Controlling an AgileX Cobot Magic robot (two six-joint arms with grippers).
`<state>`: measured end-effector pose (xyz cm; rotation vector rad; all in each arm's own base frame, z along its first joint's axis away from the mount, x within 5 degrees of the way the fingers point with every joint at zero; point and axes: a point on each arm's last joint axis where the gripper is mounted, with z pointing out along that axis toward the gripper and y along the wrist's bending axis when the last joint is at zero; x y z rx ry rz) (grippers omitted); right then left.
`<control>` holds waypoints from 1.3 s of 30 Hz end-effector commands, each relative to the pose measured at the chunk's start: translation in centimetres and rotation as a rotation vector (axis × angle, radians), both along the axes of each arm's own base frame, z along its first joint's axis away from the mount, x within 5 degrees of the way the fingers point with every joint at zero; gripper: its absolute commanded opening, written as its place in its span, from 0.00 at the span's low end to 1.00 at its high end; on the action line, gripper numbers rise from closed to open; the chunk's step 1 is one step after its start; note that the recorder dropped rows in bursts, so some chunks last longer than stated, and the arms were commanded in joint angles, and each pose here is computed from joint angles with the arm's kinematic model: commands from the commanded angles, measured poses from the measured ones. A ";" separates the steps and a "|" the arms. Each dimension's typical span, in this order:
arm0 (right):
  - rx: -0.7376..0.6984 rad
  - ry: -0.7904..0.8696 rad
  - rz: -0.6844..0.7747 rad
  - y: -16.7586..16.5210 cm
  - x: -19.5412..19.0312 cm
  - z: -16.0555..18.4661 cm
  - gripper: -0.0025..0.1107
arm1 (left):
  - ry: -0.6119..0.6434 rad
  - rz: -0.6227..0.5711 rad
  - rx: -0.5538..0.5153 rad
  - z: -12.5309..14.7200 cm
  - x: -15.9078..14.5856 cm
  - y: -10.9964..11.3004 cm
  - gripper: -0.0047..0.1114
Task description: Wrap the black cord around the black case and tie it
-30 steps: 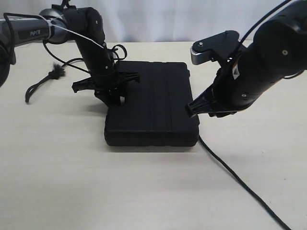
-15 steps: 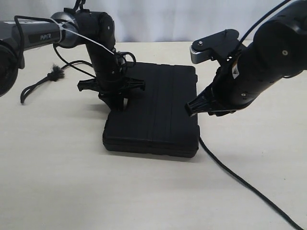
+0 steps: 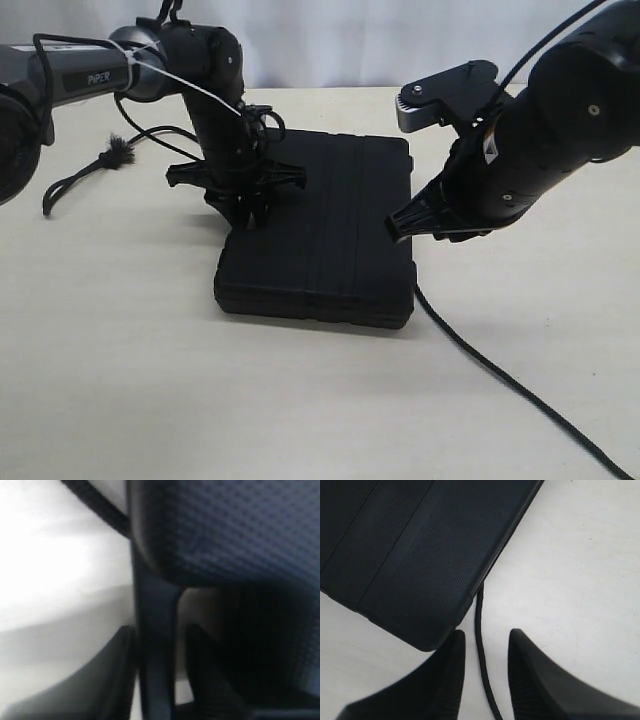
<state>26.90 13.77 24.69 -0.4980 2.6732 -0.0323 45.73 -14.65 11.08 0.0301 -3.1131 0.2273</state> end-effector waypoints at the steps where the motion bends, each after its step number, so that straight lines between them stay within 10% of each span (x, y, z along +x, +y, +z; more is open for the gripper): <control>1: 0.001 -0.012 0.001 -0.1 0.2 0.1 0.28 | -0.053 -0.012 -0.004 0.6 0.2 -0.6 0.42; 15: 0.004 -0.015 0.002 -0.1 0.3 0.1 0.28 | -0.072 -0.035 -0.007 0.6 0.4 -0.4 0.41; 23: -0.026 -0.032 0.084 0.0 0.3 0.2 0.28 | -0.062 -0.070 0.003 1.6 0.1 -0.2 0.04; 39: -0.148 -0.415 0.402 2.2 -5.8 3.9 0.28 | -0.126 -0.061 -0.046 9.2 -1.1 0.6 0.04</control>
